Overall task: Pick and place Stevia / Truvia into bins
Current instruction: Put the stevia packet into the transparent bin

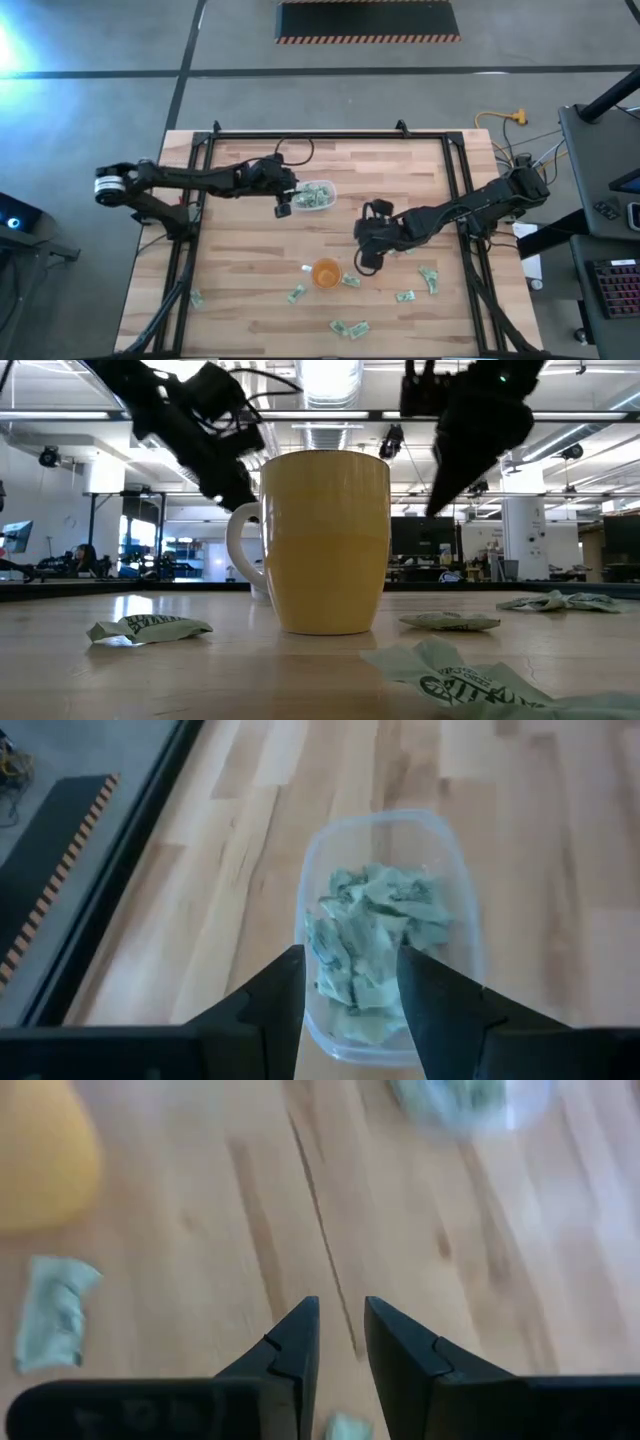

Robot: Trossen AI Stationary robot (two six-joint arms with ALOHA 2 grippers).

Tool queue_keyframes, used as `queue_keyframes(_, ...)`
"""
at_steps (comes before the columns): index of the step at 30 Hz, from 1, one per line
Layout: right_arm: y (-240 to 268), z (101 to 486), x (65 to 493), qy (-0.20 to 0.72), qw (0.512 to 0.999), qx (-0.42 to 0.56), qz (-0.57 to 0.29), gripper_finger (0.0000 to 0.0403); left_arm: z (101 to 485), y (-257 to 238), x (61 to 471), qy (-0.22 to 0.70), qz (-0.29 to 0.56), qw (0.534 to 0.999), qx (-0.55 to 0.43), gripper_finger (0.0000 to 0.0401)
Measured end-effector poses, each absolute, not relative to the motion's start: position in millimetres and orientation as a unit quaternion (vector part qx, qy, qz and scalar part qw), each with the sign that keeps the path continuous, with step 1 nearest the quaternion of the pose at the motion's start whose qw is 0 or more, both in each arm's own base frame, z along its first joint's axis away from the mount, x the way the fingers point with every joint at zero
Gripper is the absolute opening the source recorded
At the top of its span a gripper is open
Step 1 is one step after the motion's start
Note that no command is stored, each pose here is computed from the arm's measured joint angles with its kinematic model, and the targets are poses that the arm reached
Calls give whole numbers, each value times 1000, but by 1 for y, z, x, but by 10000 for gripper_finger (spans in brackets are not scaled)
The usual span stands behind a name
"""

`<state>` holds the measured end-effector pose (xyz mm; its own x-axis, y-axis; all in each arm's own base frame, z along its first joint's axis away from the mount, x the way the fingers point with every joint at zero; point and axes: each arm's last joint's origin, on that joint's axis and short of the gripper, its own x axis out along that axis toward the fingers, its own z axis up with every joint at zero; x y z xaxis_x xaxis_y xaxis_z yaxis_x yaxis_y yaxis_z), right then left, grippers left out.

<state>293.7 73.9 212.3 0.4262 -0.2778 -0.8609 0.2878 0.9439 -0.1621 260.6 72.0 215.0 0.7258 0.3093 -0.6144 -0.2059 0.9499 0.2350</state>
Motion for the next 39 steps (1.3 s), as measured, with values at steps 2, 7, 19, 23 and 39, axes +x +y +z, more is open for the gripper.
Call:
queue_keyframes(2,72,206,287,524,829,25,-192,71,225,65,253,337,132,930,60,144)
queue_keyframes(7,69,188,276,540,808,57,-231,68,233,42,232,326,96,940,17,144)
queue_keyframes(19,64,155,252,560,761,145,-293,68,223,-10,200,298,10,954,-20,144)
queue_keyframes(23,64,147,252,548,777,145,-273,72,225,-18,198,292,-5,956,-25,144)
queue_keyframes(39,62,136,244,557,767,160,-277,138,228,-21,200,274,-12,961,-24,144)
